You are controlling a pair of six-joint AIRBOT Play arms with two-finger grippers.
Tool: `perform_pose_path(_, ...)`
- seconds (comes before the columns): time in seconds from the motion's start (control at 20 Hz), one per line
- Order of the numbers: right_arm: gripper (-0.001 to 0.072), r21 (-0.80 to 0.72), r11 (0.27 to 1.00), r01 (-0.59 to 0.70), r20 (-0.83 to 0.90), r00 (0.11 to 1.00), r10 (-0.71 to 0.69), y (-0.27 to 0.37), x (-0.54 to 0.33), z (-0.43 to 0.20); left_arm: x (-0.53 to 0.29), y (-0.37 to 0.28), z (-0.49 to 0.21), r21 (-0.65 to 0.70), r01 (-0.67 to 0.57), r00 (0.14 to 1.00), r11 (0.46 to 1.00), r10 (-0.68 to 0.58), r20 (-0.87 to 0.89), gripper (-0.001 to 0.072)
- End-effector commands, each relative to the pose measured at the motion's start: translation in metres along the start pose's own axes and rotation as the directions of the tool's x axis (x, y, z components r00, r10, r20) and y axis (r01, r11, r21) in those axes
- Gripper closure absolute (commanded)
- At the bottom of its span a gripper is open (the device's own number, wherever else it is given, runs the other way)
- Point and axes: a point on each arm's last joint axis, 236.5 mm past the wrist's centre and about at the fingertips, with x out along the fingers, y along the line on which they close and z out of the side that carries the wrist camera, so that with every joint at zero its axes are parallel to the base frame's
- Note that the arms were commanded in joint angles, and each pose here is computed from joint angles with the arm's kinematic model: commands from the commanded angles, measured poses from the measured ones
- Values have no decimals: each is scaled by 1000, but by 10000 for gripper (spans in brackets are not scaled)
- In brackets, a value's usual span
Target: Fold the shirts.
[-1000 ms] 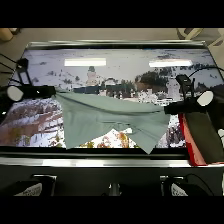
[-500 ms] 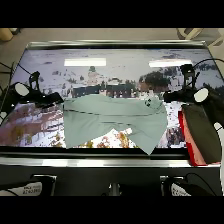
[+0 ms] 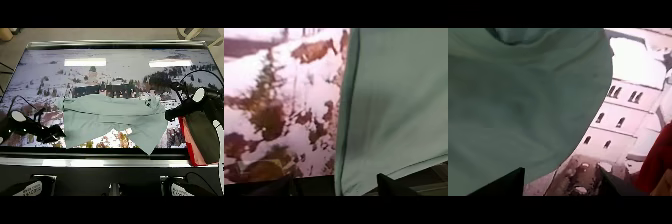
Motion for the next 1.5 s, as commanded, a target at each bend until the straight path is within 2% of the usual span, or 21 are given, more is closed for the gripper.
perform_pose_path(0.0,209,-18,998,-66,-123,990,63,14,6,-29,33,-18,-26,-26,111,993,993,-112,-21,211)
perform_pose_path(0.1,205,-29,998,-50,-141,989,46,10,6,-33,41,-22,-29,-13,102,994,995,-102,-34,237)
perform_pose_path(0.2,148,-13,1000,-11,-159,987,9,1,5,-38,48,-24,-31,-2,89,995,996,-89,-51,238)
perform_pose_path(0.25,148,-17,1000,6,-154,988,-9,-3,6,-37,51,-23,-29,0,84,995,996,-84,-45,270)
perform_pose_path(0.3,148,-22,999,38,-133,990,-41,-12,7,-33,51,-23,-26,0,81,996,997,-81,-32,413)
perform_pose_path(0.35,148,25,999,39,-92,995,-37,-19,9,-27,51,-23,-24,2,80,997,997,-80,-23,516)
perform_pose_path(0.4,148,113,994,-13,-49,999,19,-22,12,-24,50,-23,-23,5,80,997,997,-80,-19,631)
perform_pose_path(0.45,148,188,977,-97,-4,995,100,-20,16,-22,50,-23,-23,14,80,997,997,-80,-17,681)
perform_pose_path(0.55,156,283,914,-290,80,957,279,-6,21,-15,50,-23,-22,21,80,997,997,-80,-13,681)
perform_pose_path(0.6,157,294,895,-336,75,941,329,0,27,-17,49,-24,-20,23,79,997,997,-79,-2,681)
perform_pose_path(0.9,171,288,882,-372,-72,910,408,18,75,-37,29,-34,-12,112,85,992,990,-94,84,681)
perform_pose_path(1.0,282,308,876,-370,-83,907,412,17,82,-39,21,-39,-10,132,87,988,987,-102,115,682)
perform_pose_path(1.05,463,304,879,-368,-65,912,405,15,84,-35,17,-41,-9,142,88,986,986,-107,131,681)
perform_pose_path(1.1,684,286,885,-366,-29,920,390,12,84,-25,11,-45,-7,158,87,982,984,-112,155,682)
perform_pose_path(1.25,699,164,909,-384,79,923,375,4,46,15,-43,-70,24,263,55,939,963,-140,314,682)
perform_pose_path(1.35,698,53,931,-362,217,914,343,1,-34,59,-132,-111,45,317,48,854,947,-203,478,683)
perform_pose_path(1.4,698,-45,946,-321,309,896,318,6,-92,79,-193,-139,43,368,33,779,929,-254,573,683)
perform_pose_path(1.45,698,-133,970,-204,446,862,242,10,-164,98,-273,-168,34,436,-47,641,899,-308,703,684)
